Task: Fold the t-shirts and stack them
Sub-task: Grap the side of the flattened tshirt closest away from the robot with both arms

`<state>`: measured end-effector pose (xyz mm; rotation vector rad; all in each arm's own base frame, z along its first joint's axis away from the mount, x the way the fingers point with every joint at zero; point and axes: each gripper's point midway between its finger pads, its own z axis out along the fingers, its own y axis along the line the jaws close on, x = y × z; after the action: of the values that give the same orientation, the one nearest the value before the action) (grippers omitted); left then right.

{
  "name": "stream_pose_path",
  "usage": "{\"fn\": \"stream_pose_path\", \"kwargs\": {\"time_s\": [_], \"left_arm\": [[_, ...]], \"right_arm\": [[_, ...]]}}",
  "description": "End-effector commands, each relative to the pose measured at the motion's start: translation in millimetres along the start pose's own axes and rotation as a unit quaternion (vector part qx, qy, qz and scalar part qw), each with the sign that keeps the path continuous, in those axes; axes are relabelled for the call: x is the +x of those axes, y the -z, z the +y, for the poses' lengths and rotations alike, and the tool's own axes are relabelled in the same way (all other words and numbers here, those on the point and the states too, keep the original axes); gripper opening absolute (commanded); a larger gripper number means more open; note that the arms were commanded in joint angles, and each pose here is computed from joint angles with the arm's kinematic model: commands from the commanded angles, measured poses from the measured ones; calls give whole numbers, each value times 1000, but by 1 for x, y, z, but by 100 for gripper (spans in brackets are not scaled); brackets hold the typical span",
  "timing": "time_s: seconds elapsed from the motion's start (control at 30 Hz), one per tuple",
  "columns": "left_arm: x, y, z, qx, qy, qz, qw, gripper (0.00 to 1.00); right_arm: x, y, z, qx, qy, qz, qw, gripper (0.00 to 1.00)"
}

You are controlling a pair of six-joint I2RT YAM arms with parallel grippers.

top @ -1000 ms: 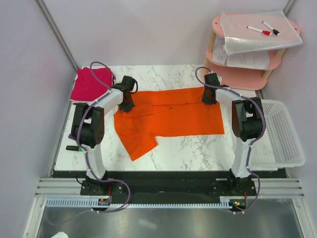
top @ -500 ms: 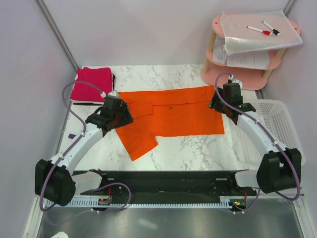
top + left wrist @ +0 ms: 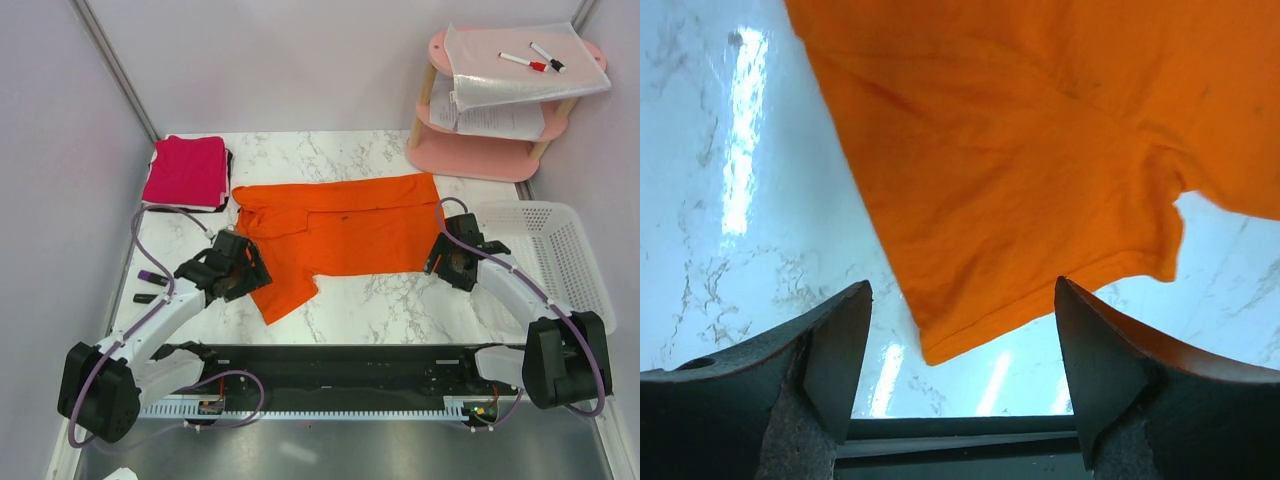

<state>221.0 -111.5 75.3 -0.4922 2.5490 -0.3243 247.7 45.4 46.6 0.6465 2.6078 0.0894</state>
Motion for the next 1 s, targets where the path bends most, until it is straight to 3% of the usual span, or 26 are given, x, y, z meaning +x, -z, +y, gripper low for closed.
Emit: {"fn": "stream_pose_path", "kwargs": {"time_s": [0.0, 0.2, 0.5, 0.63, 0.73, 0.77, 0.83, 0.87, 0.97], "left_arm": [[21, -4, 14, -24, 22, 19, 999, 81], [31, -3, 18, -23, 20, 23, 999, 82], [44, -2, 20, -25, 18, 33, 999, 83], [52, -4, 19, -25, 15, 43, 999, 79], [58, -5, 18, -28, 13, 50, 998, 75], [60, -6, 17, -26, 13, 54, 998, 73], [67, -8, 17, -27, 11, 61, 998, 70], [69, -11, 15, -25, 12, 63, 998, 69], [81, -21, 22, -40, 10, 73, 996, 69]], "right_arm": [[-17, 1, -13, 39, -29, -50, 998, 79], [-38, -11, -13, 59, -53, -87, 993, 77], [-44, -46, -2, 67, -72, -78, 992, 69], [-49, -55, -1, 70, -80, -87, 991, 66], [-61, -57, 7, 54, -88, -111, 988, 59], [-62, -58, 9, 50, -88, -113, 988, 43], [-67, -57, 13, 40, -89, -120, 988, 24], [-67, -58, 15, 36, -89, -118, 988, 8], [-67, -58, 18, 28, -90, -116, 989, 1]]}}
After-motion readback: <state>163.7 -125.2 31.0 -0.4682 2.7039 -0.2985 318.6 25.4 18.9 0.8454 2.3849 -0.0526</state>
